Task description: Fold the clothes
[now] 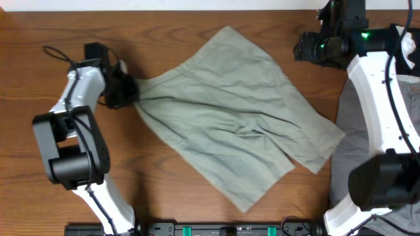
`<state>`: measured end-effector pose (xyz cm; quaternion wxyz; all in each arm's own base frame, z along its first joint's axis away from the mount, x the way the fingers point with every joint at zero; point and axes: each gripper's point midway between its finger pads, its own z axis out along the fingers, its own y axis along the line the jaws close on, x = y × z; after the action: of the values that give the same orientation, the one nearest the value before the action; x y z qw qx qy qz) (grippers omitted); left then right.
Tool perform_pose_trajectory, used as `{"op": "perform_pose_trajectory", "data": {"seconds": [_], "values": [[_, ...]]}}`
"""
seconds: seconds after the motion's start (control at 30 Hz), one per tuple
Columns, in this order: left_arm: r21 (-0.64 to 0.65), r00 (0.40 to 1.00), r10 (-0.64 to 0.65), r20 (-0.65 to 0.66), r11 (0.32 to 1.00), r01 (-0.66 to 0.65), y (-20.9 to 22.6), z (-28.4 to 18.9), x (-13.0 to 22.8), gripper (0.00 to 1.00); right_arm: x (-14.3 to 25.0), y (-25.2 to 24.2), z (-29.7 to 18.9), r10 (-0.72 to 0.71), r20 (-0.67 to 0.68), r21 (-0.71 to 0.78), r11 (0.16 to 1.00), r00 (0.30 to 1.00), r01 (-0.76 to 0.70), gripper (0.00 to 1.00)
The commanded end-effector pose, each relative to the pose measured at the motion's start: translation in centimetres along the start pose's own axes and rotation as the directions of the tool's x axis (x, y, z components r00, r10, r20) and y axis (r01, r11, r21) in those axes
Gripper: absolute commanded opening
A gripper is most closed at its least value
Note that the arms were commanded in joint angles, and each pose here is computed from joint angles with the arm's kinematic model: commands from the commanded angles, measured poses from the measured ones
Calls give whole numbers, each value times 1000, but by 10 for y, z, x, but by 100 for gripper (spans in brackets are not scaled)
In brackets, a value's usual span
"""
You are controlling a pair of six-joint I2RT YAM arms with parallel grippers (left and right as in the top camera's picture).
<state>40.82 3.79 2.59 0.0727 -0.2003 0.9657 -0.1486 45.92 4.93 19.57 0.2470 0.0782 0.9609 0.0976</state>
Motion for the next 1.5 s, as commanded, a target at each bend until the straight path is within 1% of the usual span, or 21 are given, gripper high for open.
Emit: {"op": "perform_pose_trajectory", "data": {"seconds": [0.0, 0.1, 0.23, 0.37, 0.43, 0.57, 0.6, 0.63, 0.67, 0.7, 0.87, 0.93, 1.0, 1.07, 1.17, 1.33, 1.37, 1.4, 1.43, 1.47], "values": [[-116, 996, -75, 47, 990, 80, 52, -13, -12, 6, 15, 1, 30, -79, -82, 5, 997, 994, 80, 68], [-117, 978, -192, 79, 973, 200, 84, -23, -17, 6, 33, 9, 51, -175, -160, -45, 984, 972, 170, 67], [-116, 957, -268, 109, 953, 280, 117, -34, -21, 6, 61, 17, 75, -294, -258, -108, 955, 920, 275, 66], [-103, 942, -312, 126, 940, 326, 135, -42, -21, 6, 89, 18, 89, -382, -352, -156, 924, 855, 349, 64], [-92, 937, -322, 137, 938, 335, 138, -46, -22, 6, 104, 27, 91, -451, -379, -228, 892, 808, 391, 61], [-79, 930, -313, 191, 940, 332, 139, -61, -31, 6, 130, 43, 90, -567, -401, -358, 820, 719, 447, 60], [-70, 929, -304, 212, 943, 325, 137, -66, -35, 8, 134, 48, 88, -595, -396, -389, 799, 700, 459, 60], [-58, 928, -293, 229, 948, 314, 134, -71, -39, 14, 139, 52, 86, -626, -389, -419, 774, 677, 475, 60], [-46, 926, -281, 253, 952, 302, 130, -78, -43, 17, 144, 55, 85, -653, -386, -440, 751, 652, 492, 60], [-30, 924, -269, 273, 957, 288, 125, -86, -46, 23, 148, 55, 84, -669, -392, -446, 739, 632, 505, 60], [48, 905, -181, 386, 983, 177, 95, -135, -57, 35, 159, 46, 80, -677, -456, -410, 736, 578, 538, 56], [56, 887, -162, 432, 987, 153, 86, -157, -57, 42, 167, 44, 77, -673, -484, -415, 739, 559, 531, 55], [66, 868, -144, 474, 990, 129, 77, -179, -55, 50, 177, 37, 77, -666, -520, -409, 744, 535, 529, 50], [71, 849, -127, 513, 992, 105, 68, -198, -52, 55, 186, 24, 79, -624, -579, -352, 772, 526, 529, 49], [69, 822, -106, 560, 994, 81, 57, -224, -46, 60, 198, 6, 82, -556, -649, -273, 807, 519, 524, 48], [66, 791, -86, 606, 996, 58, 48, -248, -38, 61, 220, 5, 89, -550, -663, -302, 817, 508, 490, 50], [65, 788, -84, 610, 996, 56, 47, -250, -37, 62, 222, 5, 91, -552, -664, -303, 816, 505, 493, 45], [65, 788, -84, 611, 996, 55, 46, -251, -36, 61, 222, 4, 93, -554, -662, -299, 813, 505, 500, 35], [66, 789, -84, 609, 996, 56, 46, -251, -35, 62, 221, 5, 93, -557, -658, -298, 811, 507, 504, 22], [66, 790, -85, 608, 996, 57, 46, -251, -35, 62, 219, 6, 93, -558, -653, -297, 810, 511, 506, 14]]}}
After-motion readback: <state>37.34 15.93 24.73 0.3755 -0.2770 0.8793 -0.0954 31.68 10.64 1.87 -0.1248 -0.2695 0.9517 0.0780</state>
